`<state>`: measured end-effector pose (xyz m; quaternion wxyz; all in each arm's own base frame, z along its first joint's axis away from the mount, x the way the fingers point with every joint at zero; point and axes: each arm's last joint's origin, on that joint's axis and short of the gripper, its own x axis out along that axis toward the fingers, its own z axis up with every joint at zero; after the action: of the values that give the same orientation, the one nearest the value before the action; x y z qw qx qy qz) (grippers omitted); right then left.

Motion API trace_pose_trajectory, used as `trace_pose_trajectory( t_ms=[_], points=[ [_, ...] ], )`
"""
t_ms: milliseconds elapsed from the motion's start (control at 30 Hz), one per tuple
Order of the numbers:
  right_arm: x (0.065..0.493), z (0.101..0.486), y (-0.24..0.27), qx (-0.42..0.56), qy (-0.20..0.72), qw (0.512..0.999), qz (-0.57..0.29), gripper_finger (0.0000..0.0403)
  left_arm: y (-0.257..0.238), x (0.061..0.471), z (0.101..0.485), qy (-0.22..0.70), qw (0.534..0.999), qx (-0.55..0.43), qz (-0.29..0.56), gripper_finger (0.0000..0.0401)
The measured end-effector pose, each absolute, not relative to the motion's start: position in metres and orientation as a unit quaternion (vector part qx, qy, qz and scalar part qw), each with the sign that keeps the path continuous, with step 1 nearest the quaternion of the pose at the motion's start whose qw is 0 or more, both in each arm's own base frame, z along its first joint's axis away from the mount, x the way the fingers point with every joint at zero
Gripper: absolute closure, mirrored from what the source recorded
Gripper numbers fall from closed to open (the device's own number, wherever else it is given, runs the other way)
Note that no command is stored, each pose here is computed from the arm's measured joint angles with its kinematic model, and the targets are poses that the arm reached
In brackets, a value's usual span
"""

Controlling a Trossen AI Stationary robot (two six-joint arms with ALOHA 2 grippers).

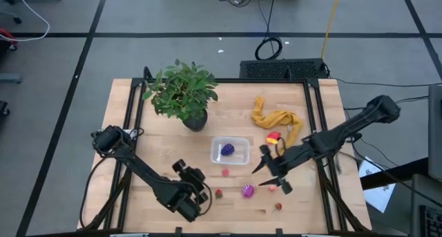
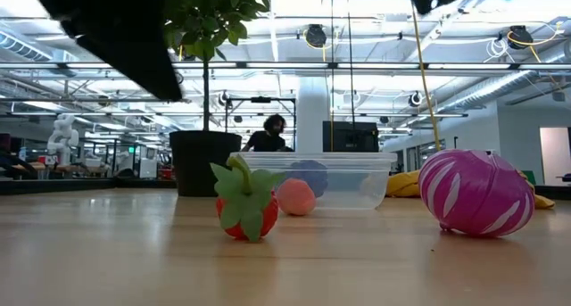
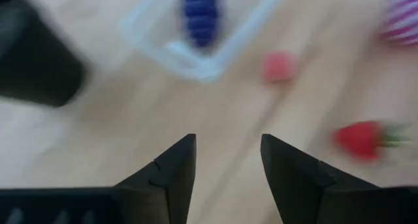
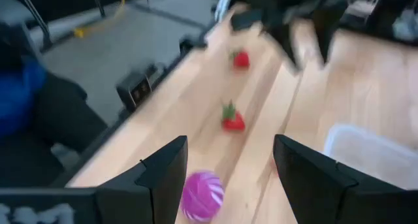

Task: Pick and placing Produce into tupperware
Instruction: Put the top peach into the bin

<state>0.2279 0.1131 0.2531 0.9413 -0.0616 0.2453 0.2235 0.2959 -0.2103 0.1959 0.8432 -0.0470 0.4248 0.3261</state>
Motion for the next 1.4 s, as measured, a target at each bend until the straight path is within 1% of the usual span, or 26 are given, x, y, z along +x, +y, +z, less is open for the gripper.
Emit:
trace_pose_trajectory(
  t_ms=[133,233,367,500,900,1133,1400],
  points=[
    [0.247,0.232,0.122,-0.065,0.256,0.938,0.223,0.0184,-0.201,0.281,0.197,0.443,0.809,-0.024,0.385,0.0224],
    [0.258,0.222,0.128,-0.060,0.248,0.941,0.223,0.0183,-0.196,0.274,0.199,0.451,0.791,-0.015,0.414,0.0224],
    [0.267,0.214,0.133,-0.060,0.247,0.941,0.223,0.0183,-0.192,0.263,0.204,0.460,0.770,0.013,0.443,0.0224],
    [0.280,0.211,0.136,-0.061,0.254,0.940,0.219,0.0183,-0.189,0.254,0.207,0.466,0.745,0.007,0.477,0.0224],
    [0.322,0.215,0.136,-0.151,0.351,0.899,0.215,0.0183,-0.189,0.237,0.221,0.458,0.761,-0.004,0.458,0.0224],
    [0.343,0.198,0.133,-0.183,0.428,0.859,0.214,0.0183,-0.178,0.222,0.233,0.450,0.768,-0.022,0.454,0.0224],
    [0.361,0.194,0.138,-0.211,0.444,0.841,0.227,0.0183,-0.168,0.211,0.240,0.441,0.772,-0.037,0.455,0.0224]
  ],
)
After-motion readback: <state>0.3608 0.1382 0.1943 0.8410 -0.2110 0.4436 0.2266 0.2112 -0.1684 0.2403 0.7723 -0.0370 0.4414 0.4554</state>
